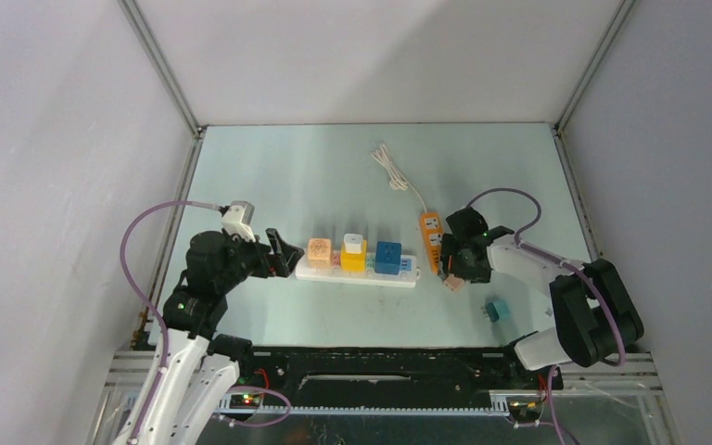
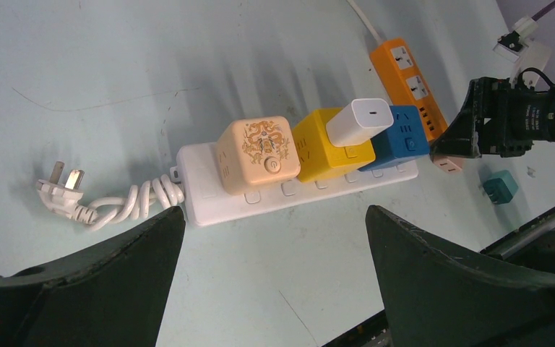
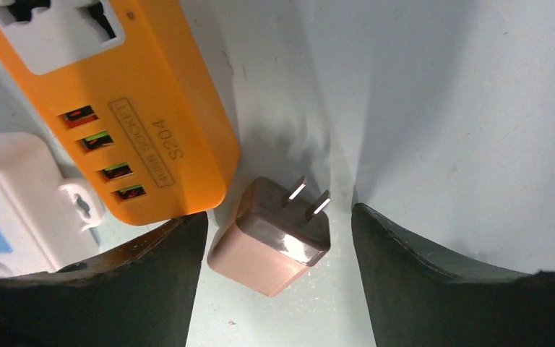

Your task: Insert the plug

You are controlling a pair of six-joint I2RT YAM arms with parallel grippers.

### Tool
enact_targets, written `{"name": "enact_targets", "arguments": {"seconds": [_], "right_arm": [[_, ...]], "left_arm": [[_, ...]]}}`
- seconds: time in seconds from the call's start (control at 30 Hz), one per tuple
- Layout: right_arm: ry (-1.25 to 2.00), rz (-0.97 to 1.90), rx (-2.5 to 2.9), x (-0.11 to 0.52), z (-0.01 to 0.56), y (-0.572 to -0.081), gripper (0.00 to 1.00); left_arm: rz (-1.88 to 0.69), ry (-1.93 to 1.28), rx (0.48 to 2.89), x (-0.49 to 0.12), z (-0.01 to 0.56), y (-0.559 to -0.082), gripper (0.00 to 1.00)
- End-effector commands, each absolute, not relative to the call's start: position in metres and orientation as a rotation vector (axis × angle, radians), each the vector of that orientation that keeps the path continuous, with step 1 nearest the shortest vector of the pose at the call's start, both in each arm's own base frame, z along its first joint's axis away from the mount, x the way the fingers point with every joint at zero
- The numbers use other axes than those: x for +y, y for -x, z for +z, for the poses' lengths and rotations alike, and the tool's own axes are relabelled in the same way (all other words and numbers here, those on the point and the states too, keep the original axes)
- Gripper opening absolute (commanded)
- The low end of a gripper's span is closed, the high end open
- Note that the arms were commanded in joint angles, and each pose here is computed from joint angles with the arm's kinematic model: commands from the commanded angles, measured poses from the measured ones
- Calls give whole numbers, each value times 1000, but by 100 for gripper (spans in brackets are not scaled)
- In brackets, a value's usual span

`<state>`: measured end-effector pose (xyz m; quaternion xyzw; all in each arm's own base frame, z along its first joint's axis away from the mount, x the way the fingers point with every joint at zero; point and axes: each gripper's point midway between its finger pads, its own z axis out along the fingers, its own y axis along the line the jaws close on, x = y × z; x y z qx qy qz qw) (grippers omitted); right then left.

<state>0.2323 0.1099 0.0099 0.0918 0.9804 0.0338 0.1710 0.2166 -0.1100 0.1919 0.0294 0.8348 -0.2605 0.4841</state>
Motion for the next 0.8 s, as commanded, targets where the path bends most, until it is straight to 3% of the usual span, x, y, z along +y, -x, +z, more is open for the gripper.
{"name": "enact_targets", "arguments": {"seconds": [0.0,0.33,0.6,0.77], "right_arm": [[-309,-64,2806,91,2,-227,74],[-441,32,2806,84,19,-219,71],[-467,92,2803,85,16,-222,52],[-484,110,2819,84,5,-229,47]], "left_arm": [[-657,-74,2014,-112,193,-218,98],[-659,-76,2013,-113,193,-217,98],[-663,-79,2012,-113,193,-217,98],[-665,-81,2011,-114,193,-217,98]]}}
